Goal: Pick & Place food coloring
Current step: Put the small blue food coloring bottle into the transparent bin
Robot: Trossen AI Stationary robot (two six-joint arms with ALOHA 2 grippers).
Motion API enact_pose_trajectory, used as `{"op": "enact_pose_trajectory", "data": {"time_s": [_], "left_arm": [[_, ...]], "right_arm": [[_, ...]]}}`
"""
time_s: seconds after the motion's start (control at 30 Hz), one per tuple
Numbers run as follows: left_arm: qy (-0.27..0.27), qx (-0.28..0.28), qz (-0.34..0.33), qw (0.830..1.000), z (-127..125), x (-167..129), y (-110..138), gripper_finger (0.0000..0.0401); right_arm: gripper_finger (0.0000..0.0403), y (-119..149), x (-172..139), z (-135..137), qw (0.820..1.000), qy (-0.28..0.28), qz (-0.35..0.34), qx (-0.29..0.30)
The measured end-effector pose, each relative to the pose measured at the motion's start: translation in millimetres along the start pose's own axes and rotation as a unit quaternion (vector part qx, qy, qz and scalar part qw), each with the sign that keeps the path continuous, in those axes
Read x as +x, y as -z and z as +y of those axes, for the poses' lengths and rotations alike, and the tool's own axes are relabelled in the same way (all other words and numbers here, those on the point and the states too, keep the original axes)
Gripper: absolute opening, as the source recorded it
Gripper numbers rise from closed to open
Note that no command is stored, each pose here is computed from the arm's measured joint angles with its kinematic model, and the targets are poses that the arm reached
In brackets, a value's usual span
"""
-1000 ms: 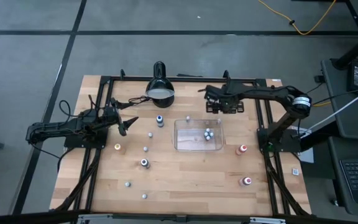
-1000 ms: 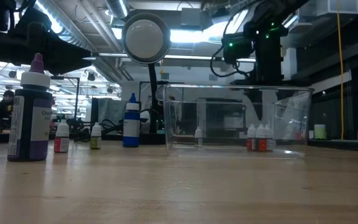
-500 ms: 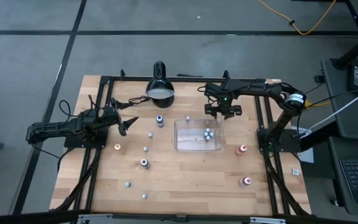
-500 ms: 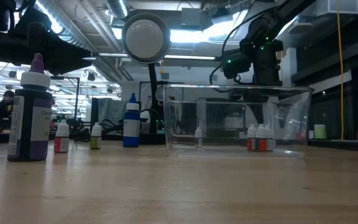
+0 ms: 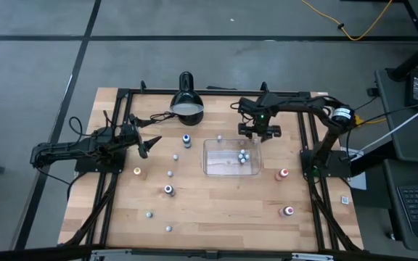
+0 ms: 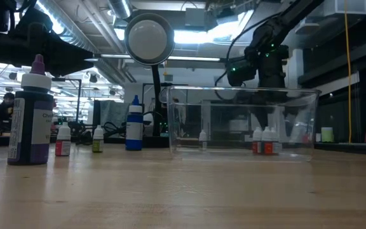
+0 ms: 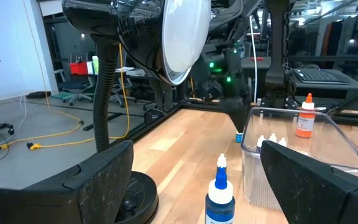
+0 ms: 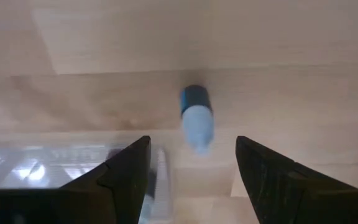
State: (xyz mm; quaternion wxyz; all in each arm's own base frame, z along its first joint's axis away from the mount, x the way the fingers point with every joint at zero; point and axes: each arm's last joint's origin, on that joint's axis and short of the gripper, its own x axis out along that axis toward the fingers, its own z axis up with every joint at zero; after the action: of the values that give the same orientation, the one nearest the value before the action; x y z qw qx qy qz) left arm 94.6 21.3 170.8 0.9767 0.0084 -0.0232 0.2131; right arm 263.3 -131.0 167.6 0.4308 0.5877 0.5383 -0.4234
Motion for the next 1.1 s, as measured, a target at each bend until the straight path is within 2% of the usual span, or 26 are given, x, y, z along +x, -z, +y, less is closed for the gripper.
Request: {"op": "enact_pose_trajectory", "data": {"time_s": [0.3, 0.63, 1.1], "left_arm": [[0.0, 0.0, 0.0, 1.0, 0.0, 0.0, 0.0, 0.0347], [0.0, 0.0, 0.0, 1.0, 0.0, 0.0, 0.1, 0.0347], [0.0, 0.0, 0.0, 1.0, 0.0, 0.0, 0.0, 0.0347]], "right_arm": [[0.0228, -2.5, 1.5, 2.8, 1.0, -0.014, -0.013, -0.006], [0.014, -2.1, 1.5, 1.9, 1.0, -0.01, -0.009, -0.002], [0.0054, -2.1, 1.0, 1.6, 1.0, -0.008, -0.015, -0.003]]}}
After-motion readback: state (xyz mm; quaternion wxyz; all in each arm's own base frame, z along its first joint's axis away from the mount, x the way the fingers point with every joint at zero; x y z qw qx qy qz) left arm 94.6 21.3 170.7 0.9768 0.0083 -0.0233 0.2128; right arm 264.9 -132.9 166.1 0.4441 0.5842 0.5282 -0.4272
